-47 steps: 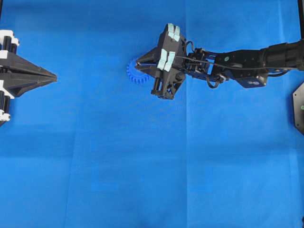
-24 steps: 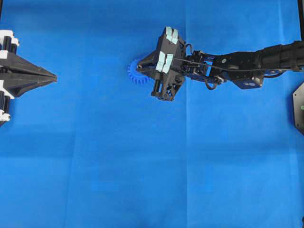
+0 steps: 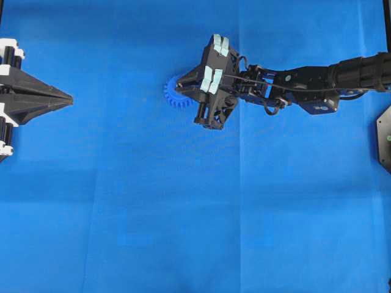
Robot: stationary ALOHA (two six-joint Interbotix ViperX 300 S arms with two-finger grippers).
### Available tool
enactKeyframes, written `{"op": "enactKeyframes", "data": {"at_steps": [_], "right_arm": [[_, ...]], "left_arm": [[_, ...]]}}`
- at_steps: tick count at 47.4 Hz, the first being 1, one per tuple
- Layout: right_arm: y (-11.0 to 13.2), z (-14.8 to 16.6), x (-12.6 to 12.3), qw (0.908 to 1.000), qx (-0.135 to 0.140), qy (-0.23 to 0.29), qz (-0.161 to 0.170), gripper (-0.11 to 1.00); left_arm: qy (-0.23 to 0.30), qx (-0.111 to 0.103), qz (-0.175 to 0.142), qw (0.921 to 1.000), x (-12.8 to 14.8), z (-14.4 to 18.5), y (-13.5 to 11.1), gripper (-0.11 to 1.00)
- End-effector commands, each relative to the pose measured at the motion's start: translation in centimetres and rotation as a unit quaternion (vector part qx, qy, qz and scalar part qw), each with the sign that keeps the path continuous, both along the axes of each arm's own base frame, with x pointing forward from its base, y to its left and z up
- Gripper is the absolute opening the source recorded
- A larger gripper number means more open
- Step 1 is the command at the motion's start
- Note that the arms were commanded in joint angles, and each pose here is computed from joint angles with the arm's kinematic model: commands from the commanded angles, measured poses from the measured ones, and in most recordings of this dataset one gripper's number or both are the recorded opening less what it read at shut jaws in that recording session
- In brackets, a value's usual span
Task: Insert the shaft placed at a random location into the center hole of the small gear at another random location.
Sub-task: 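Open the right gripper, releasing the shaft in the gear hole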
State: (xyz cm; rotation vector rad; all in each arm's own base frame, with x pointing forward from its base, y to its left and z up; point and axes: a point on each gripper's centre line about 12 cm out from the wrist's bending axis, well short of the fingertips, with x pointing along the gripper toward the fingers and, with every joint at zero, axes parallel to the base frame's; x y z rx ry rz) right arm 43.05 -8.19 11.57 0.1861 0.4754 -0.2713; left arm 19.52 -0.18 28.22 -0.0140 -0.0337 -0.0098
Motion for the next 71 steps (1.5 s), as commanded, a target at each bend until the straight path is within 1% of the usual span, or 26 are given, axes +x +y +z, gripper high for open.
{"op": "enactKeyframes", "data": {"at_steps": [1,5,9,12,14,22,25,50,64,71], "right_arm": [[0.0,1.4,0.7,0.9998,-0.004,-0.021,0.000,0.13],[0.1,1.4,0.7,0.9998,-0.003,-0.021,0.001,0.32],[0.0,1.5,0.8,0.9997,-0.002,-0.024,0.000,0.60],[0.0,1.5,0.8,0.9997,-0.001,-0.023,-0.002,0.78],[0.0,1.6,0.8,0.9997,-0.002,-0.024,0.000,0.85],[0.0,1.6,0.8,0.9997,-0.002,-0.024,-0.002,0.77],[0.0,1.8,0.7,0.9997,-0.002,-0.026,-0.002,0.76],[0.5,9.1,-0.7,0.9978,-0.005,-0.066,0.009,0.76],[0.6,9.3,-0.8,0.9977,-0.005,-0.068,0.009,0.76],[0.7,9.2,-1.3,0.9979,-0.004,-0.064,0.010,0.76]], "left_arm": [[-0.007,0.000,0.001,1.0000,0.1,0.5,0.0,0.00],[-0.006,0.000,0.000,1.0000,0.1,0.4,0.0,0.00],[-0.006,0.000,0.001,1.0000,0.1,0.4,0.0,0.00],[-0.006,0.001,0.000,1.0000,0.1,0.4,0.0,0.00],[-0.006,0.001,0.000,1.0000,0.1,0.4,0.0,0.00],[-0.006,0.000,0.000,1.0000,0.1,0.4,0.0,0.00],[-0.006,0.001,0.001,1.0000,0.1,0.4,0.0,0.00],[-0.008,0.000,0.000,1.0000,0.1,0.6,0.0,0.00],[-0.008,0.000,0.000,1.0000,0.1,0.5,0.0,0.00],[-0.008,0.001,0.001,1.0000,0.1,0.6,0.0,0.00]]}}
